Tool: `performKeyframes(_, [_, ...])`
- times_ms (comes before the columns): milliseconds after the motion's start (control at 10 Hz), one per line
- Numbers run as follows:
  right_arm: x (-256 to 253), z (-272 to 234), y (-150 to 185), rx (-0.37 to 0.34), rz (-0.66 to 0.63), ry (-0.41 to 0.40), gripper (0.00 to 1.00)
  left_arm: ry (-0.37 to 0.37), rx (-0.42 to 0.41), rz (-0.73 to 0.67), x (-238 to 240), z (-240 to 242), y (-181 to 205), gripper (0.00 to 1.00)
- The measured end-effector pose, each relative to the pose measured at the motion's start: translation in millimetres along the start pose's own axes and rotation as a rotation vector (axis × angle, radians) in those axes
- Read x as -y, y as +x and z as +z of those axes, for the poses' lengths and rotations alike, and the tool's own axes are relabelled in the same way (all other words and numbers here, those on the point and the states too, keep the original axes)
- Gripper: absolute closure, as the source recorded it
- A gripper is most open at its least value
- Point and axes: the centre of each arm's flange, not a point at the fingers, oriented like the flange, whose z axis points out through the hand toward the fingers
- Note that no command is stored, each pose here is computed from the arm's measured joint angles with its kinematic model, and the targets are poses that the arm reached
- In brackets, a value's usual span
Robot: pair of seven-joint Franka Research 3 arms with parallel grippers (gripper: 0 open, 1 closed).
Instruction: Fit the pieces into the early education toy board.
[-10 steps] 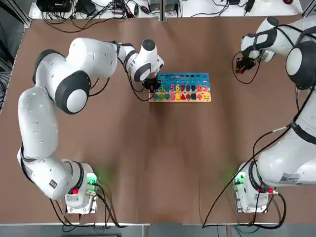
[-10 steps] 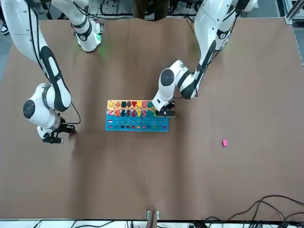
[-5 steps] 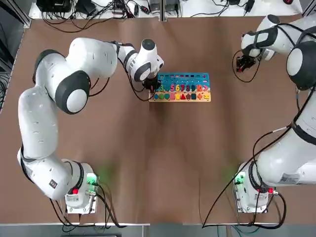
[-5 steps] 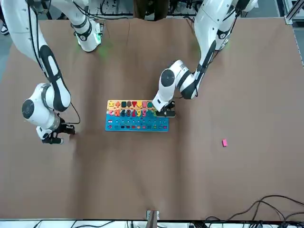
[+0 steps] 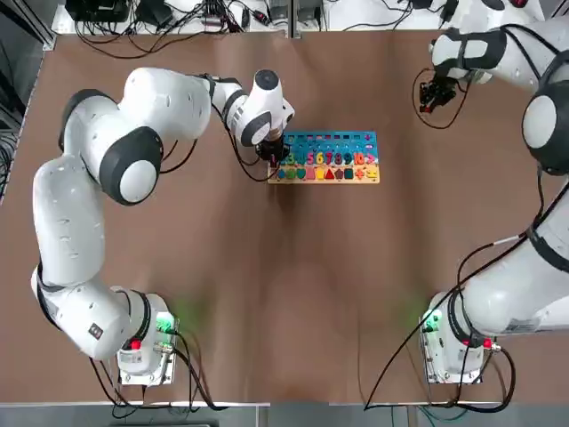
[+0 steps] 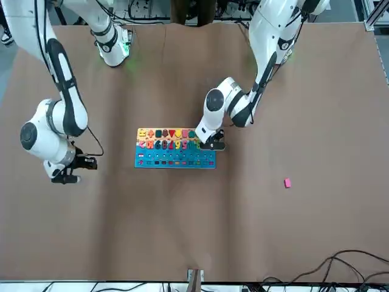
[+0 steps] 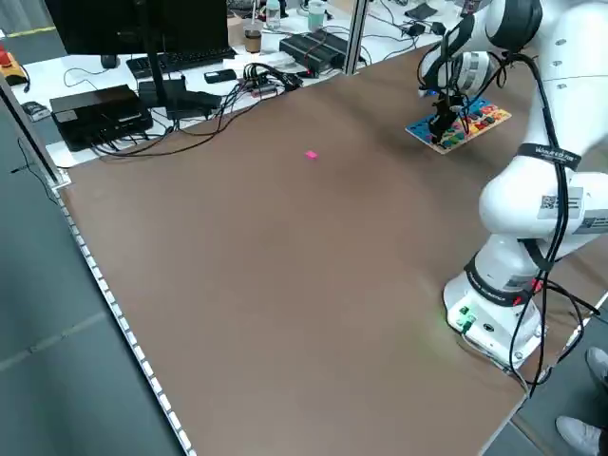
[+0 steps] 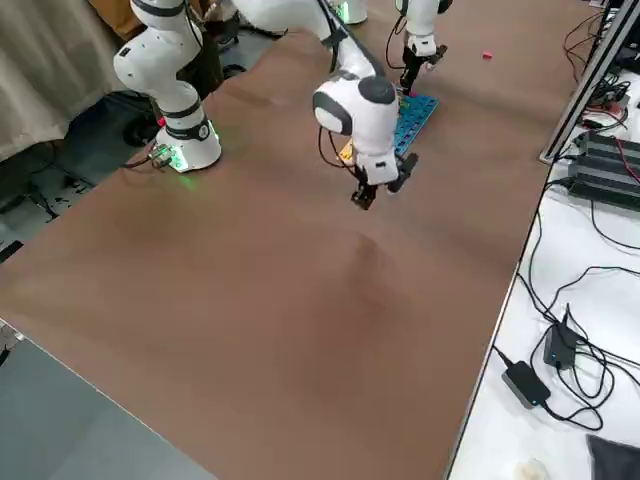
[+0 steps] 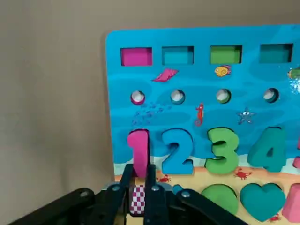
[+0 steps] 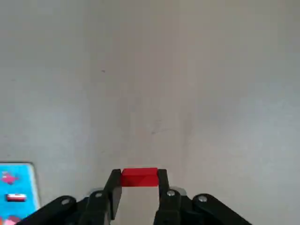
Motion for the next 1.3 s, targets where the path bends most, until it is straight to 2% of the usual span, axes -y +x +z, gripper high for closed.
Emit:
performKeyframes(700, [133.0,8.7,-28.7,0.064,0.028,-0.01,0.64,-0.001,-0.001,0.0,-0.1,0.1,0.4,0.87])
performKeyframes(1000, [151.9,17.9,-35.8,0.075,0.019,-0.016,0.64,-0.001,0.0,0.0,-0.3,0.8,0.5,0.87])
performKeyframes(1300, [156.3,51.9,-34.8,0.066,0.035,-0.006,0.64,-0.001,0.0,0.0,-0.4,1.0,0.6,0.87])
